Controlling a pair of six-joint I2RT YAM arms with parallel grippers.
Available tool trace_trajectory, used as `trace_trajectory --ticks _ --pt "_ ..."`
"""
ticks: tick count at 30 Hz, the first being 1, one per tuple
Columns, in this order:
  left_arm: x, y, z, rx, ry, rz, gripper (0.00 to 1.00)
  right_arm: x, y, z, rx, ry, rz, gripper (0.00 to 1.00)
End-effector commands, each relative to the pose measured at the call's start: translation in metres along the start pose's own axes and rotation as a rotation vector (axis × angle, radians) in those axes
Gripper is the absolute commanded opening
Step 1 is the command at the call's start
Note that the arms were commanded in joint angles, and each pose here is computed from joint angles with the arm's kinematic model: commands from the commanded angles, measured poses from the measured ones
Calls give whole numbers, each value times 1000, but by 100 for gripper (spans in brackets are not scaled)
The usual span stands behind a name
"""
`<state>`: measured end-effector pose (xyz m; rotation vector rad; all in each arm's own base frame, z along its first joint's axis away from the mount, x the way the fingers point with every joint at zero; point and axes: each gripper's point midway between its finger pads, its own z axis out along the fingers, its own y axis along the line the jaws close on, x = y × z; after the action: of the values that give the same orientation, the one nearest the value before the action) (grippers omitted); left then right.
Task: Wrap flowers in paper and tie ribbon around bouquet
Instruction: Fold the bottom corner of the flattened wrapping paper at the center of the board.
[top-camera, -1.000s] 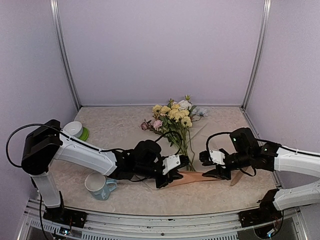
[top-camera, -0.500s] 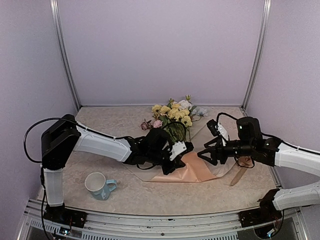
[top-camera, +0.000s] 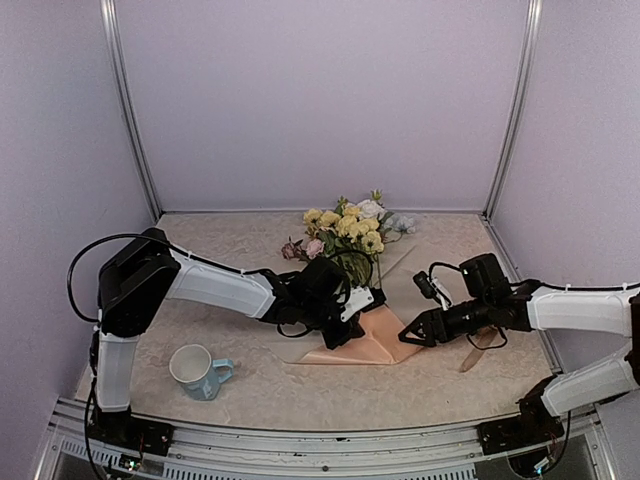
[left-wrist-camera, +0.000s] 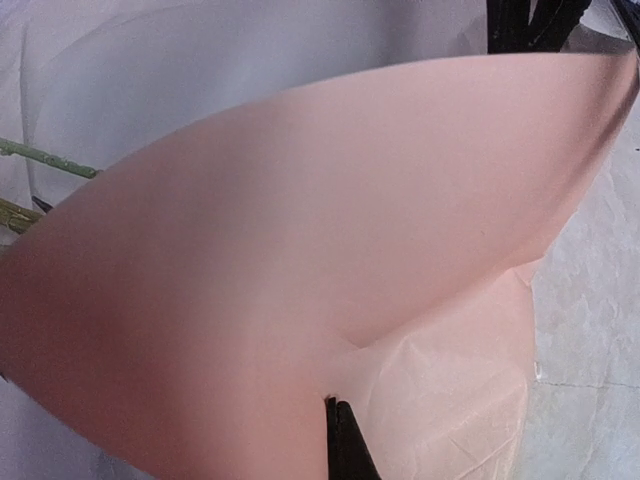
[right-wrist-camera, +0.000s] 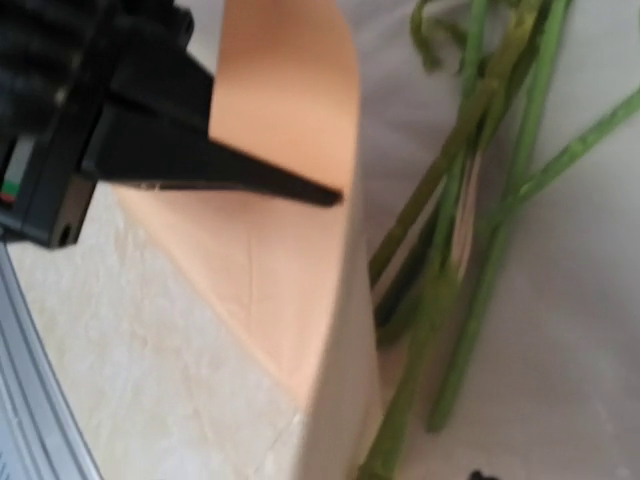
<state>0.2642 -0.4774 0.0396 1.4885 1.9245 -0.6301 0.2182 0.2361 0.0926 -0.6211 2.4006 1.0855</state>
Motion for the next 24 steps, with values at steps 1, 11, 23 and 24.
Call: trace_trajectory --ticks 1,11,23,24 --pt "2 7 4 -11 20 3 0 5 8 -3 -12 29 -12 60" --pt "-1 6 1 -11 18 26 0 46 -29 -1 195 199 184 29" --pt "0 3 -7 -23 15 43 1 41 -39 7 228 244 155 0" --pt "1 5 -7 -39 20 38 9 40 -43 7 249 255 148 0"
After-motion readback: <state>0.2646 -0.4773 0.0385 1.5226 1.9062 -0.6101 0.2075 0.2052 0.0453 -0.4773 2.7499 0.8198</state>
